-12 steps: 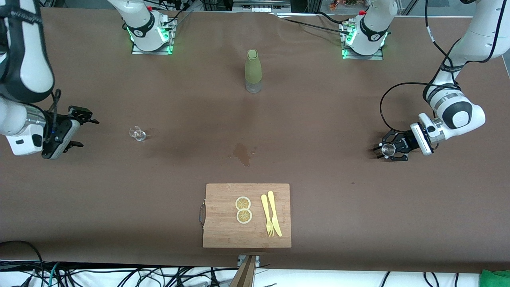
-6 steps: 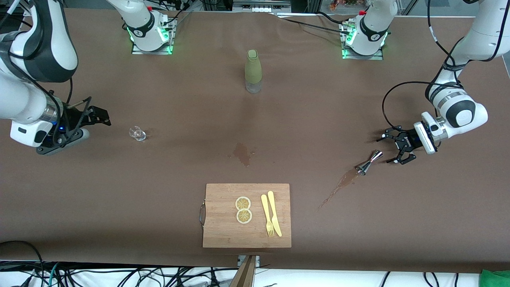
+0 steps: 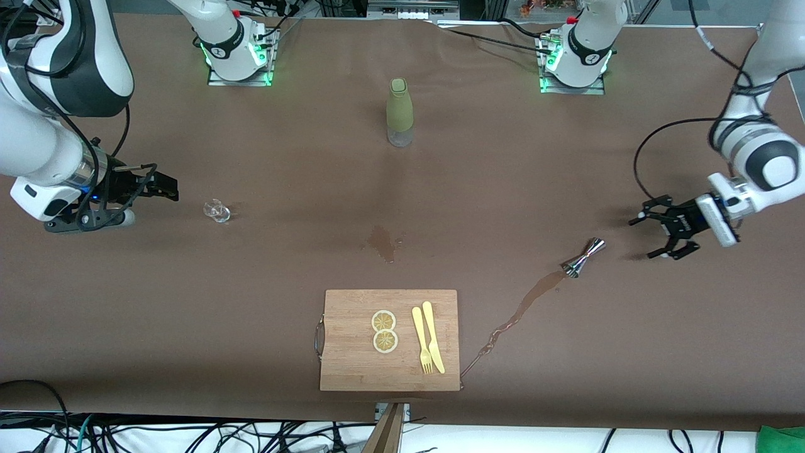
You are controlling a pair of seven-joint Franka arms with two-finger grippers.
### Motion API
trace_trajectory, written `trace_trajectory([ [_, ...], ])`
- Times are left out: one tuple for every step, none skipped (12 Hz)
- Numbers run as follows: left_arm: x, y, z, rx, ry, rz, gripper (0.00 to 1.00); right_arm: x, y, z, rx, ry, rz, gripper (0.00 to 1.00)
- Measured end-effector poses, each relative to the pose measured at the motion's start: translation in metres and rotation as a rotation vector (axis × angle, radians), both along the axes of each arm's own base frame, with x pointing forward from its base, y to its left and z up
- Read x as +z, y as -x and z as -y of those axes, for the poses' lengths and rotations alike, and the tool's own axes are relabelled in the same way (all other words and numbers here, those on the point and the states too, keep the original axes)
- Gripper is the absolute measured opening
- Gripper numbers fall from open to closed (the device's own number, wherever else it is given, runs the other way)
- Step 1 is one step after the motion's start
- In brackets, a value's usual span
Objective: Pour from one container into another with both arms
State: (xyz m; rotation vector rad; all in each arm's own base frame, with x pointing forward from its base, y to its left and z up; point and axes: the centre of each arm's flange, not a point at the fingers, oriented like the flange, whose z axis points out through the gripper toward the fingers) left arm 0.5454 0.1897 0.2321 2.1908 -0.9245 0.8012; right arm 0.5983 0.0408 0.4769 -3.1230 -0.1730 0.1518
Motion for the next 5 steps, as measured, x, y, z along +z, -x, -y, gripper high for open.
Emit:
trace_trajectory([
  [0.024,-0.006,-0.002,-0.007,-0.026,-0.025,1.0,0.001,0.0,0.001,0.001,0.014,0.003,1.0],
  [0.046,-0.011,-0.002,-0.009,-0.025,-0.046,1.0,0.003,-0.001,0.004,0.002,0.031,0.007,1.0],
  [0.061,-0.015,0.0,-0.009,-0.024,-0.068,1.0,0.005,-0.001,0.007,-0.001,0.039,0.012,1.0],
  [0.072,-0.018,0.001,-0.005,-0.034,-0.092,1.0,0.008,-0.003,0.011,-0.005,0.044,0.02,1.0],
  [0.082,-0.024,0.003,0.009,-0.048,-0.126,1.0,0.012,-0.003,0.013,-0.012,0.046,0.021,1.0],
])
